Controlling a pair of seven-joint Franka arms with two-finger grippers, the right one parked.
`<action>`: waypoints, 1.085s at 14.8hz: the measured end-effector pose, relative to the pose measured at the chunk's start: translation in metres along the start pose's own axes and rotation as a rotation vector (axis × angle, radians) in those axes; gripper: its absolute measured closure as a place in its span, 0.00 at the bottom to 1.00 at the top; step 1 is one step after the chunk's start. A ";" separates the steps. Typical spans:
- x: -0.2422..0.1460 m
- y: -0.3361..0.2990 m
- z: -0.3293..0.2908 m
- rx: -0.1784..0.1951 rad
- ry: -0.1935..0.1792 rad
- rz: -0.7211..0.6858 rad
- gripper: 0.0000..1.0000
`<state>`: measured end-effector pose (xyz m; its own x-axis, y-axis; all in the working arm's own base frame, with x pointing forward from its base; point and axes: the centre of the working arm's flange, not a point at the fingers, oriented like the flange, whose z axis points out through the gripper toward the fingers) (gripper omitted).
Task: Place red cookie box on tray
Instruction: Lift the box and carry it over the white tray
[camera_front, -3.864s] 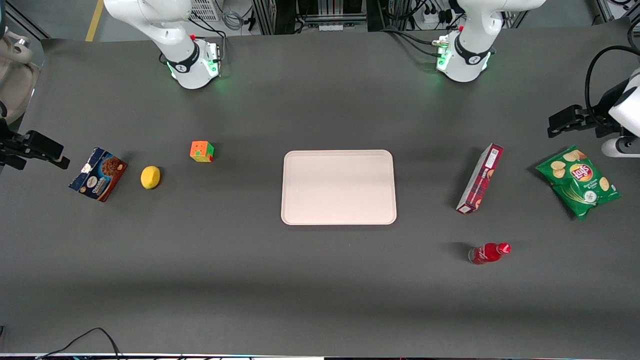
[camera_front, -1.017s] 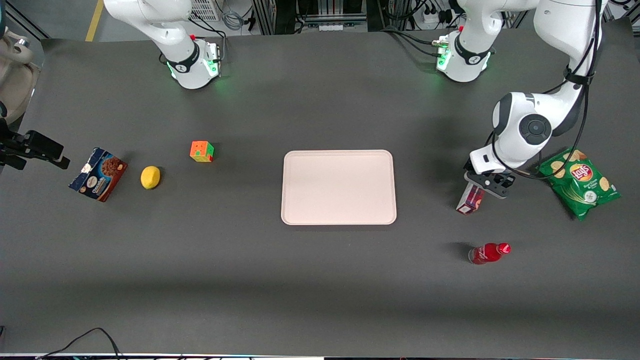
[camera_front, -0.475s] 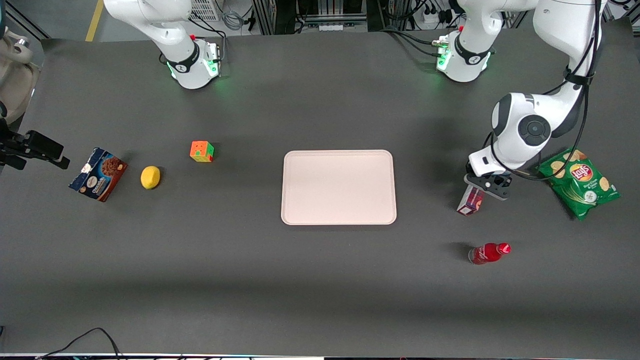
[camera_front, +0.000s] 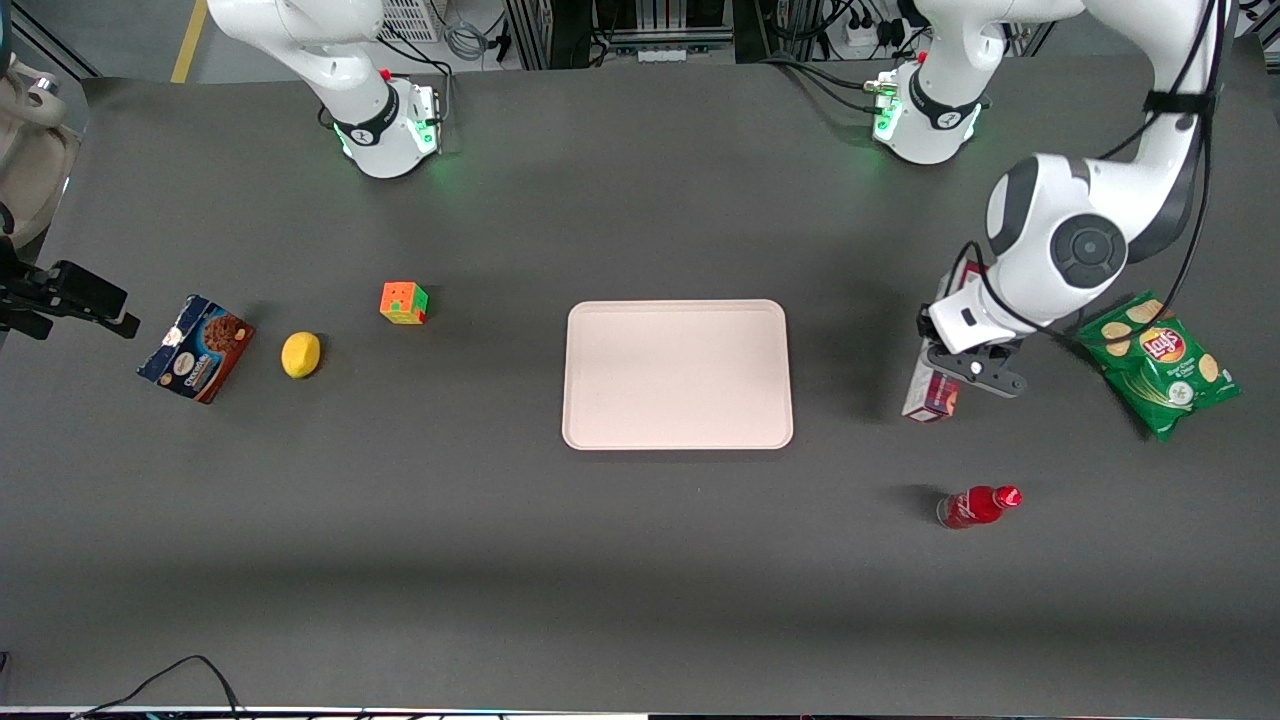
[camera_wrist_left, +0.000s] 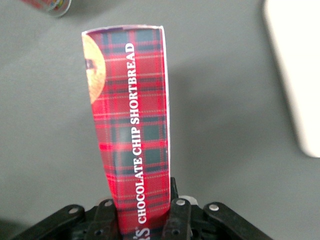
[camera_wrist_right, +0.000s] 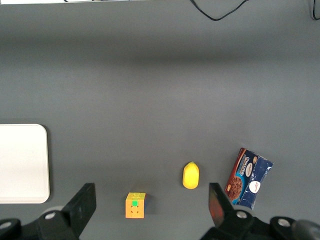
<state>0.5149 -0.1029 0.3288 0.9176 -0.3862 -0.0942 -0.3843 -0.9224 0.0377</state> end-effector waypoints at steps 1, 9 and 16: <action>0.005 0.014 -0.024 -0.014 -0.001 -0.027 0.68; 0.045 0.186 -0.113 -0.064 0.092 -0.288 0.68; 0.082 0.239 0.003 -0.062 0.082 -0.370 0.68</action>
<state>0.4976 -0.3551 0.3276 0.9992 -0.0236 -0.0331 -0.0210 -0.9968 0.0767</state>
